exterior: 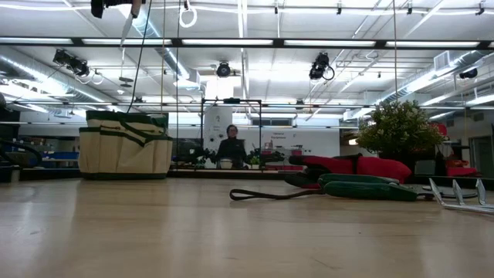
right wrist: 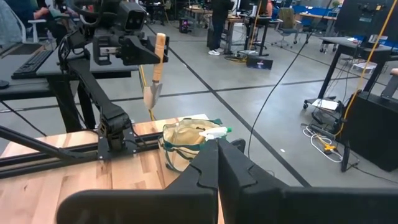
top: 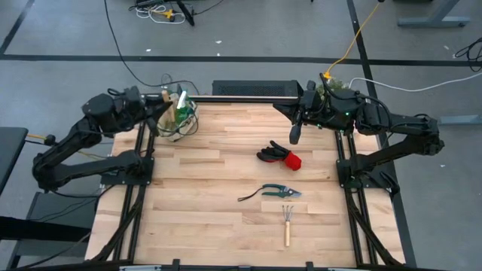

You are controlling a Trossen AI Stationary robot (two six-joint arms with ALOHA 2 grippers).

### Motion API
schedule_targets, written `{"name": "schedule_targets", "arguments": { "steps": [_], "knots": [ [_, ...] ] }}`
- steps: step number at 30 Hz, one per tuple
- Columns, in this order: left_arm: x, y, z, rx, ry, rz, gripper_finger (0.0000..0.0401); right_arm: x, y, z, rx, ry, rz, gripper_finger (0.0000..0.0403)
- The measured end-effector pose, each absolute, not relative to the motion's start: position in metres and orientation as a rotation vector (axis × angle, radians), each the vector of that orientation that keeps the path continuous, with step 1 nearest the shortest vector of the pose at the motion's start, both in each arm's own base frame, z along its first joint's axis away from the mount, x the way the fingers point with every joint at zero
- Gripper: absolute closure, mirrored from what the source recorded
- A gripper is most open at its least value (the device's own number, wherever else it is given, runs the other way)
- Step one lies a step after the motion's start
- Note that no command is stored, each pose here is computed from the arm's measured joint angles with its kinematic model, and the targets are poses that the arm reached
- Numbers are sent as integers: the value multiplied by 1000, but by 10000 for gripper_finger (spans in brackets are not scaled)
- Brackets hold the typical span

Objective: Pick & Place Garden tools in Gardening bag
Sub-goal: Put the brown trowel into the gardening bag

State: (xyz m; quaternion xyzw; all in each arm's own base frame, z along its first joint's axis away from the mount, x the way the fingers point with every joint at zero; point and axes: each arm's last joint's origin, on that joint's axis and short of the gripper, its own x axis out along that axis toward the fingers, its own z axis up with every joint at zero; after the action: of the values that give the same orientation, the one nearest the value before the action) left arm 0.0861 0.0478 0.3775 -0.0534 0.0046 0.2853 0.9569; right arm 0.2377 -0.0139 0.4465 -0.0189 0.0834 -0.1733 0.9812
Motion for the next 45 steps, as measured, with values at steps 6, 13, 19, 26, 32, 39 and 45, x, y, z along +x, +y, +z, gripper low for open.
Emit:
{"name": "schedule_targets", "arguments": {
  "steps": [6, 13, 19, 26, 32, 39, 45],
  "knots": [
    [93, 57, 374, -96, 57, 676, 322, 238, -14, 446, -38, 168, -339, 403],
    [101, 74, 368, -113, 113, 742, 322, 238, -14, 446, -38, 169, -339, 403],
    [103, 89, 363, -133, 149, 780, 322, 238, -14, 446, -40, 171, -339, 403],
    [100, 107, 358, -176, 176, 817, 322, 238, -14, 446, -40, 173, -338, 403],
    [98, 121, 354, -230, 190, 881, 322, 238, -13, 446, -31, 176, -305, 403],
    [100, 131, 348, -245, 234, 930, 322, 238, -13, 445, -29, 178, -305, 403],
    [98, 133, 337, -238, 332, 1023, 322, 238, -13, 445, -29, 183, -304, 403]
  ]
}}
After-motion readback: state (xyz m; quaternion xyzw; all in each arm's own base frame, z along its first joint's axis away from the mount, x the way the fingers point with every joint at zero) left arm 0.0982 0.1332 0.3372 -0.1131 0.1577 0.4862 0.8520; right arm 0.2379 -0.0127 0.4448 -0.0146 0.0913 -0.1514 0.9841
